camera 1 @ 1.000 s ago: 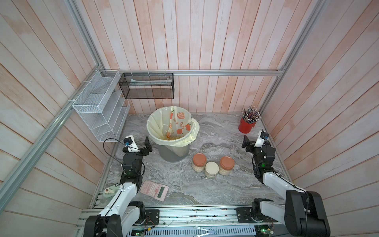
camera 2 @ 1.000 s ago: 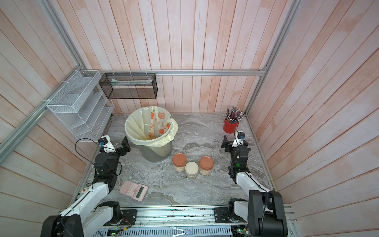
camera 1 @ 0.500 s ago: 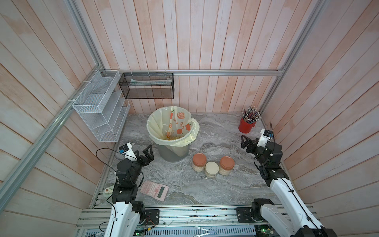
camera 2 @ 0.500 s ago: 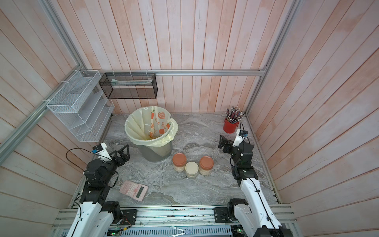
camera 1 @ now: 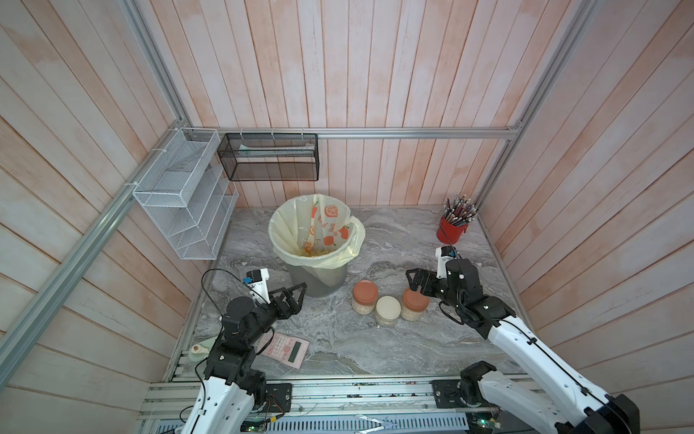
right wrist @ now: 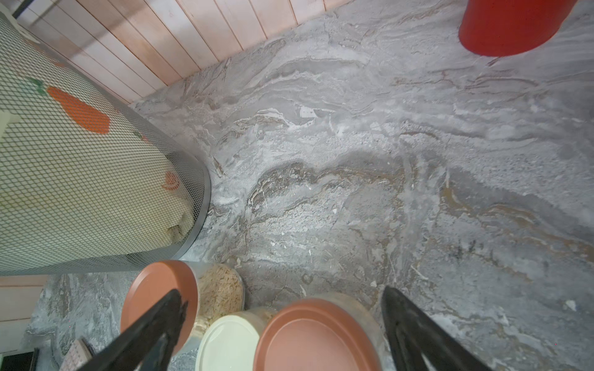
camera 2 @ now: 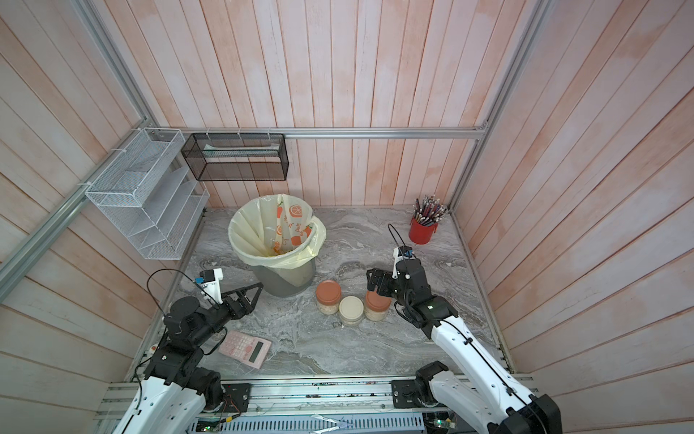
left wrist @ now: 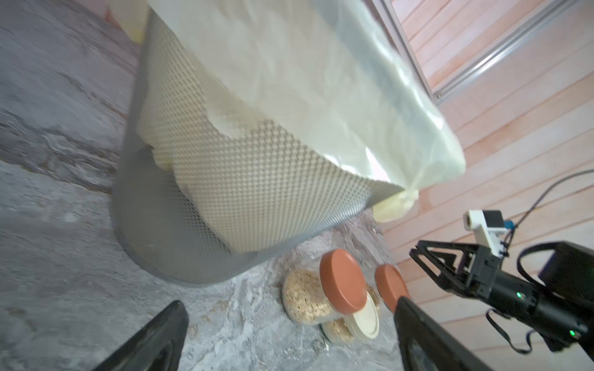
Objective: Empty expired oatmeal from jars
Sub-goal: Pick up the jar from the center of the board.
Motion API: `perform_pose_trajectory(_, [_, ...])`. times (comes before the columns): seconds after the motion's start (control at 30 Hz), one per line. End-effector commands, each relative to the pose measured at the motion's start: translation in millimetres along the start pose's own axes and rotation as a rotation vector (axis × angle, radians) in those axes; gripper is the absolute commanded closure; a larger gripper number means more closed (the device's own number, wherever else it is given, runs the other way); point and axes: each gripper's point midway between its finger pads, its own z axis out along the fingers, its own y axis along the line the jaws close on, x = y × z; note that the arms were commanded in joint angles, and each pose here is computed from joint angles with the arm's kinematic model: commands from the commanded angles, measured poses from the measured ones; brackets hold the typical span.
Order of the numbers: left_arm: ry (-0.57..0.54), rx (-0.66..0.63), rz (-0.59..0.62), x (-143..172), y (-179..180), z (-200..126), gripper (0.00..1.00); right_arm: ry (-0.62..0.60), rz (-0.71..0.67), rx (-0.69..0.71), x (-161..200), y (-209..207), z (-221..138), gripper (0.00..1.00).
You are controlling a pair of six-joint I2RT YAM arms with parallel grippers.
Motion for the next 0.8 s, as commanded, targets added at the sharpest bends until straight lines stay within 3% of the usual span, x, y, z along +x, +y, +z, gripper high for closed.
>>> perform_pose_trajectory(0.0, [0.054, -0.001, 0.013, 24.0, -2.5, 8.3, 0.0, 0.057, 0.019, 0.119, 13.7, -9.1, 0.4, 0.02])
perform_pose_trajectory(0.3, [0.151, 0.065, 0.25, 67.4, -43.6, 28.9, 0.0, 0.154, -0.009, 0.236, 43.3, -19.5, 4.8, 0.02])
perform_pose_trajectory(0.77, [0.141, 0.196, 0.441, 75.5, -85.0, 53.3, 0.0, 0.223, -0.013, 0.268, 59.9, -24.5, -1.9, 0.02])
